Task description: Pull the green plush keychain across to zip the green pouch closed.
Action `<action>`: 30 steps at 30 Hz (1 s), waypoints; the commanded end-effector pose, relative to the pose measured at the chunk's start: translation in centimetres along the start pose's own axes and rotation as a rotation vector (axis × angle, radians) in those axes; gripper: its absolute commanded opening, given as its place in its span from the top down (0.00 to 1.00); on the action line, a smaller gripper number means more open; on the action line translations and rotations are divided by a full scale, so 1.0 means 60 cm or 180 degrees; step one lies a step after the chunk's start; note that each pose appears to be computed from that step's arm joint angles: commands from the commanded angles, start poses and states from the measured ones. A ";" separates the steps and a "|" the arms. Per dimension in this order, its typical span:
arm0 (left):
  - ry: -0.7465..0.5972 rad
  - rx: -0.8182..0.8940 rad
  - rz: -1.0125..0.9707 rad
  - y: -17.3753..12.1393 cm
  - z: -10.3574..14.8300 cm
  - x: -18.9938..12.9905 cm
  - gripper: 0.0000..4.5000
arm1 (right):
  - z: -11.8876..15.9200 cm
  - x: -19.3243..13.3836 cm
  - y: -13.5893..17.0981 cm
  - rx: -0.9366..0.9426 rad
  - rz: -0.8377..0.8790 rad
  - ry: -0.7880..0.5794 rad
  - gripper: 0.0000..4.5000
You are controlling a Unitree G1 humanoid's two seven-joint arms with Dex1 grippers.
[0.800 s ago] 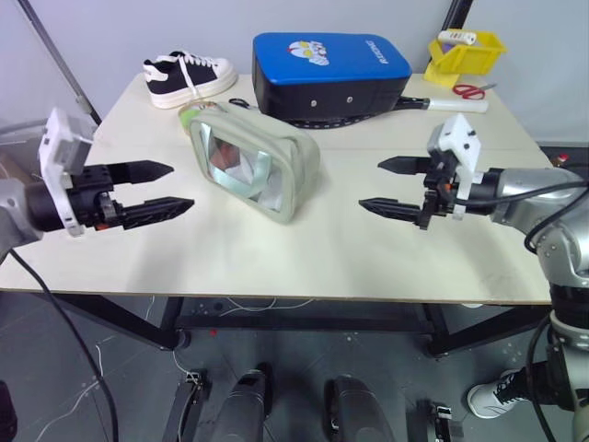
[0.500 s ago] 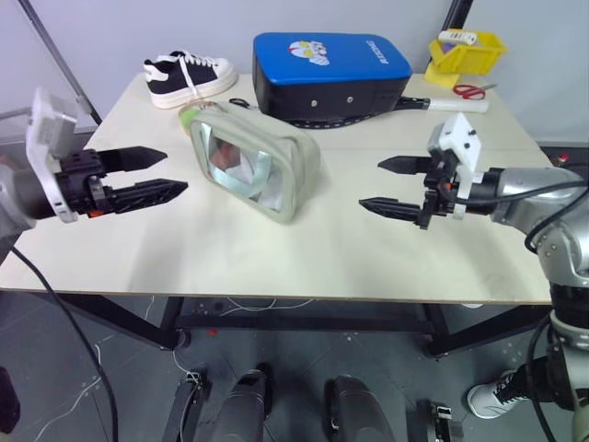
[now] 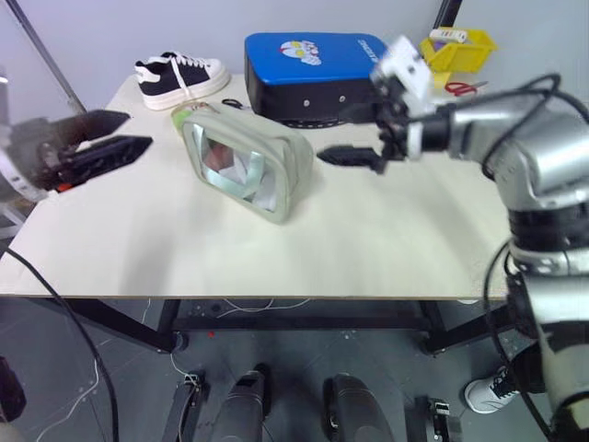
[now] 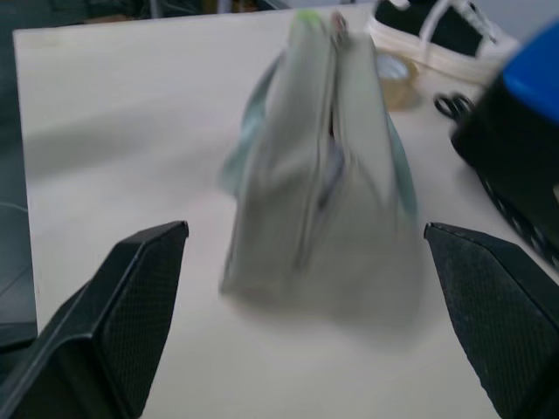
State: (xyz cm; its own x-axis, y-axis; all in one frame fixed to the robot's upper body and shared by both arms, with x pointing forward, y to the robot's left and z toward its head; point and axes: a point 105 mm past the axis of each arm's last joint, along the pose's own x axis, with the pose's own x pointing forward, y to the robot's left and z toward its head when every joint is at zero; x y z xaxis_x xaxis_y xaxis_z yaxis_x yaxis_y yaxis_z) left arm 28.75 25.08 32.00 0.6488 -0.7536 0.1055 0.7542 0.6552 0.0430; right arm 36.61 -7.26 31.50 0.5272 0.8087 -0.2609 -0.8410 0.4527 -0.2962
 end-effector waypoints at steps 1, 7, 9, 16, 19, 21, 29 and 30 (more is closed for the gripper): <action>-0.0127 0.0151 -0.0063 -0.008 0.025 -0.010 0.02 | 0.034 0.038 -0.010 -0.0044 -0.0059 0.0054 0.00; -0.0017 0.0181 -0.0121 -0.006 0.013 -0.011 0.02 | 0.061 0.135 0.003 -0.0109 0.0008 0.0276 0.00; -0.0027 0.0170 -0.0141 -0.008 0.010 -0.010 0.02 | 0.064 0.159 0.008 -0.0148 0.0009 0.0290 0.00; -0.0004 0.0178 -0.0110 -0.008 0.001 -0.012 0.02 | 0.036 0.219 0.030 -0.0301 0.0010 0.0523 0.00; 0.0019 0.0191 -0.0084 -0.008 -0.001 -0.013 0.00 | 0.021 0.231 0.031 -0.0342 -0.0074 0.0631 0.19; 0.0031 0.0199 -0.0079 -0.009 -0.003 -0.013 0.00 | 0.027 0.233 0.032 -0.0339 -0.0078 0.0591 0.40; 0.0081 0.0196 -0.0059 -0.007 -0.011 -0.011 0.00 | 0.073 0.217 0.034 -0.0539 0.0111 0.0403 0.98; 0.0077 0.0196 -0.0071 -0.007 -0.011 -0.010 0.00 | 0.078 0.206 0.034 -0.0692 0.0253 0.0385 0.98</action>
State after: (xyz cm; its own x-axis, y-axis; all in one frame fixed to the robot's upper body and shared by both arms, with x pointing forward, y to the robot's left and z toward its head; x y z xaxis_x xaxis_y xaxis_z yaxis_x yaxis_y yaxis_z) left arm 28.51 25.21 30.25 0.6338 -0.7712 0.0602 0.7697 0.6365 0.0494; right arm 41.97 4.67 27.64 0.5030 0.7263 -0.4685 -0.8604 0.3696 -0.3509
